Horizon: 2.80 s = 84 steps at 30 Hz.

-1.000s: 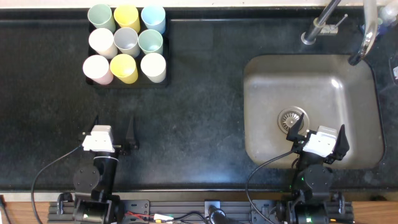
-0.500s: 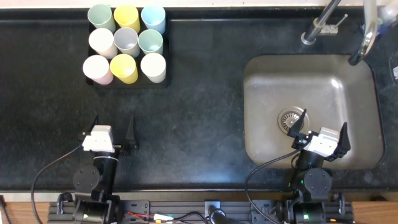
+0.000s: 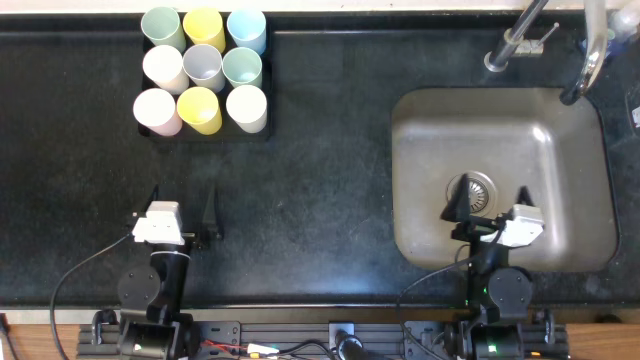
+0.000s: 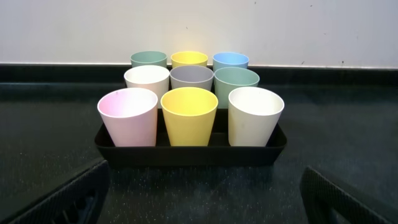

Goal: Store Cups

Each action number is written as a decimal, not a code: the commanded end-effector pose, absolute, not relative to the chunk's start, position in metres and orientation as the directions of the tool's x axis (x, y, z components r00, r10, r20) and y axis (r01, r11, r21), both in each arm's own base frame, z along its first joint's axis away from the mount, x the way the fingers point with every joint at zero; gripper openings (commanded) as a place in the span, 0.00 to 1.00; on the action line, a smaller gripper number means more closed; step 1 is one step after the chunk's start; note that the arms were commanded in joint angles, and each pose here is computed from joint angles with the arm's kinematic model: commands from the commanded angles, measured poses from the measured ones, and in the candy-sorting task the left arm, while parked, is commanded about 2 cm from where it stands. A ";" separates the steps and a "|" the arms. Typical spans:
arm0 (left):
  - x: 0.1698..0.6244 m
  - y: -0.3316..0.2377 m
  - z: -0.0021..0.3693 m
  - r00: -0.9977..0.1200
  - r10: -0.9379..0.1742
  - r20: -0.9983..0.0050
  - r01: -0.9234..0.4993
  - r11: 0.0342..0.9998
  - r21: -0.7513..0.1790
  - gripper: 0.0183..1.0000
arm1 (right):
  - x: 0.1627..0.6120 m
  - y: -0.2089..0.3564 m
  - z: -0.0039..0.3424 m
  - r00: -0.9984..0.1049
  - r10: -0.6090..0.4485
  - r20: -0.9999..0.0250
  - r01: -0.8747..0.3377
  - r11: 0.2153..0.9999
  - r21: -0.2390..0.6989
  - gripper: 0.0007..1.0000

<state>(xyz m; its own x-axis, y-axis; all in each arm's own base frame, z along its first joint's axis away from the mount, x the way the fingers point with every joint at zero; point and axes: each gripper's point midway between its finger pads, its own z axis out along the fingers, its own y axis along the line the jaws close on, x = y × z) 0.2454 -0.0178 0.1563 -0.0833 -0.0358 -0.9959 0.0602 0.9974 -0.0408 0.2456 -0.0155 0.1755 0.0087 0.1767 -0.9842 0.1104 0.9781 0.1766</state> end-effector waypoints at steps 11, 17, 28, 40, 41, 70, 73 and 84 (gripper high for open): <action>0.245 -0.020 0.156 -0.078 -0.015 -0.997 0.072 0.997 -0.021 1.00 | 0.246 0.020 0.172 -0.039 0.310 -0.950 -0.090 0.946 0.313 1.00; 0.245 -0.020 0.156 -0.078 -0.015 -0.997 0.072 0.997 -0.021 1.00 | 0.246 0.020 0.172 -0.039 0.310 -0.950 -0.090 0.946 0.313 1.00; 0.245 -0.020 0.156 -0.078 -0.015 -0.997 0.072 0.997 -0.021 1.00 | 0.246 0.020 0.173 -0.039 0.310 -0.950 -0.091 0.946 0.312 1.00; 0.245 -0.020 0.156 -0.078 -0.015 -0.997 0.072 0.997 -0.021 1.00 | 0.246 0.020 0.173 -0.039 0.310 -0.950 -0.090 0.946 0.313 1.00; 0.245 -0.020 0.156 -0.078 -0.015 -0.997 0.072 0.997 -0.021 1.00 | 0.246 0.020 0.173 -0.039 0.310 -0.950 -0.090 0.946 0.313 1.00; 0.245 -0.020 0.156 -0.078 -0.015 -0.997 0.072 0.997 -0.021 1.00 | 0.246 0.020 0.173 -0.038 0.309 -0.950 -0.087 0.946 0.311 1.00; 0.245 -0.020 0.156 -0.078 -0.015 -0.997 0.072 0.997 -0.021 1.00 | 0.246 0.017 0.172 -0.034 0.295 -0.955 -0.071 0.952 0.297 1.00; 0.245 -0.020 0.156 -0.078 -0.015 -0.997 0.072 0.997 -0.021 1.00 | 0.246 0.017 0.172 -0.022 0.125 -0.992 -0.077 0.989 0.126 1.00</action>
<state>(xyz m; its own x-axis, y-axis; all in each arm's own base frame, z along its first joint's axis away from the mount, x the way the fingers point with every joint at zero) 0.2454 -0.0178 0.1563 -0.0833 -0.0358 -0.9959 0.0602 0.9974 -0.0408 0.2459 0.0188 0.1753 -0.0268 0.1685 -0.9853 -0.0860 0.9816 0.1702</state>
